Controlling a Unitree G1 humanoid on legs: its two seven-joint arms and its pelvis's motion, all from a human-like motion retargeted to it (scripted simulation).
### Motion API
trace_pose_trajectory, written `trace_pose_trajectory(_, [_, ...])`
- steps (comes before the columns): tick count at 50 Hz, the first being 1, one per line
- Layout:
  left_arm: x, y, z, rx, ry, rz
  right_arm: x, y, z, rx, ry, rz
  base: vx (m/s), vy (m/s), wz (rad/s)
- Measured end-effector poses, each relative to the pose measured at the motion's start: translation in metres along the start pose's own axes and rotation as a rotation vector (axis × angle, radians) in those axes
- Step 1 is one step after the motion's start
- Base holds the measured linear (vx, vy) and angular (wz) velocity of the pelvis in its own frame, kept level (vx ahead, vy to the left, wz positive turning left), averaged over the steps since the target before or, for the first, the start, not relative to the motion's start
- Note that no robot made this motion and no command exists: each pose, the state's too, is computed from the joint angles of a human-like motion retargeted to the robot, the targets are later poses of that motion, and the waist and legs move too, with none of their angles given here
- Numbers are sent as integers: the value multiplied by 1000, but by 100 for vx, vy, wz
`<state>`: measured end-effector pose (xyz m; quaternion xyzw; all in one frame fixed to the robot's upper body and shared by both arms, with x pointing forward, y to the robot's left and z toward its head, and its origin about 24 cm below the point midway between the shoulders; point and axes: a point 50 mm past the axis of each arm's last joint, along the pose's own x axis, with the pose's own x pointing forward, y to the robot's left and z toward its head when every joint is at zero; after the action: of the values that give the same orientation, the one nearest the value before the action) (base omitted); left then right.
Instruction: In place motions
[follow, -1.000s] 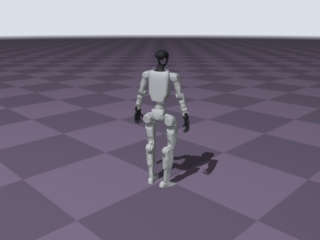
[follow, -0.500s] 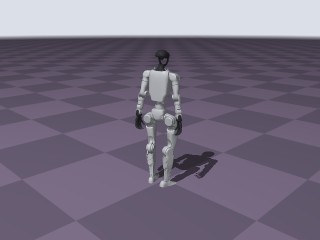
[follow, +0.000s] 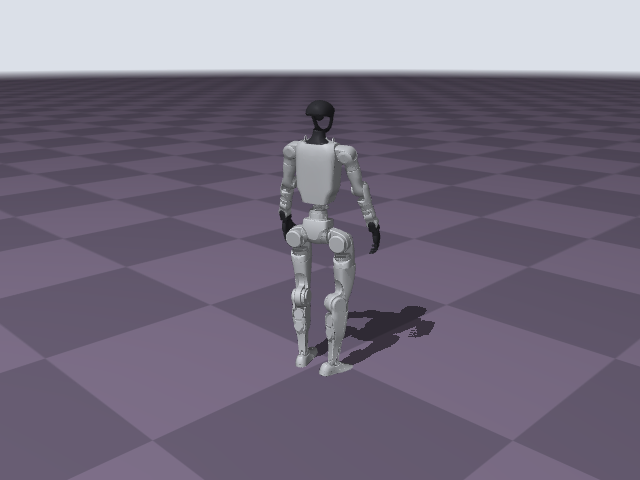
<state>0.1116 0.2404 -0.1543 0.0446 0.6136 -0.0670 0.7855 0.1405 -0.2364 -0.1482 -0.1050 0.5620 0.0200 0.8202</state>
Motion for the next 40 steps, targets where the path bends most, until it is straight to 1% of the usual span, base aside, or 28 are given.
trace_pose_trajectory(2, [-11, 21, 66, 17, -175, 33, -3, -20, 65, -4, -170, -32, 0, 0, 0])
trace_pose_trajectory(4, [-34, 40, 133, 16, -361, 74, -19, -40, 133, 0, -346, -59, 3, 0, 3])
trace_pose_trajectory(7, [-88, 51, 233, -22, -675, 115, -66, -65, 233, 74, -650, -72, 7, 1, 2])
trace_pose_trajectory(11, [-194, 51, 337, -102, -1116, 129, -160, -80, 338, 177, -1071, -24, 14, 6, -15])
trace_pose_trajectory(13, [-253, 50, 369, -131, -1325, 127, -216, -86, 374, 173, -1267, -13, 15, 7, -20])
trace_pose_trajectory(16, [-341, 50, 392, -154, -1619, 112, -308, -98, 407, 103, -1537, -60, 13, 6, -16])
trace_pose_trajectory(19, [-427, 50, 395, -163, -1879, 125, -400, -105, 418, 35, -1783, -153, 13, -2, -9])
trace_pose_trajectory(21, [-484, 47, 387, -187, -2053, 145, -462, -108, 413, 20, -1952, -246, 0, 0, 0])
trace_pose_trajectory(24, [-560, 44, 361, -269, -2316, 169, -548, -112, 389, 32, -2196, -410, 0, 0, 0])
trace_pose_trajectory(27, [-613, 38, 330, -387, -2561, 170, -613, -114, 352, 63, -2405, -577, -10, 6, 0])
trace_pose_trajectory(30, [-645, 39, 300, -481, -2730, 171, -658, -111, 319, 106, -2561, -694, -11, 10, 8])
trace_pose_trajectory(33, [-659, 44, 285, -493, -2778, 168, -684, -105, 299, 170, -2657, -689, -10, 11, 5])
trace_pose_trajectory(37, [-663, 49, 279, -532, -2788, 125, -698, -102, 288, 235, -2725, -616, -9, 8, 1])
trace_pose_trajectory(40, [-661, 49, 282, -529, -2777, 113, -698, -102, 286, 282, -2748, -603, 0, 0, 0])
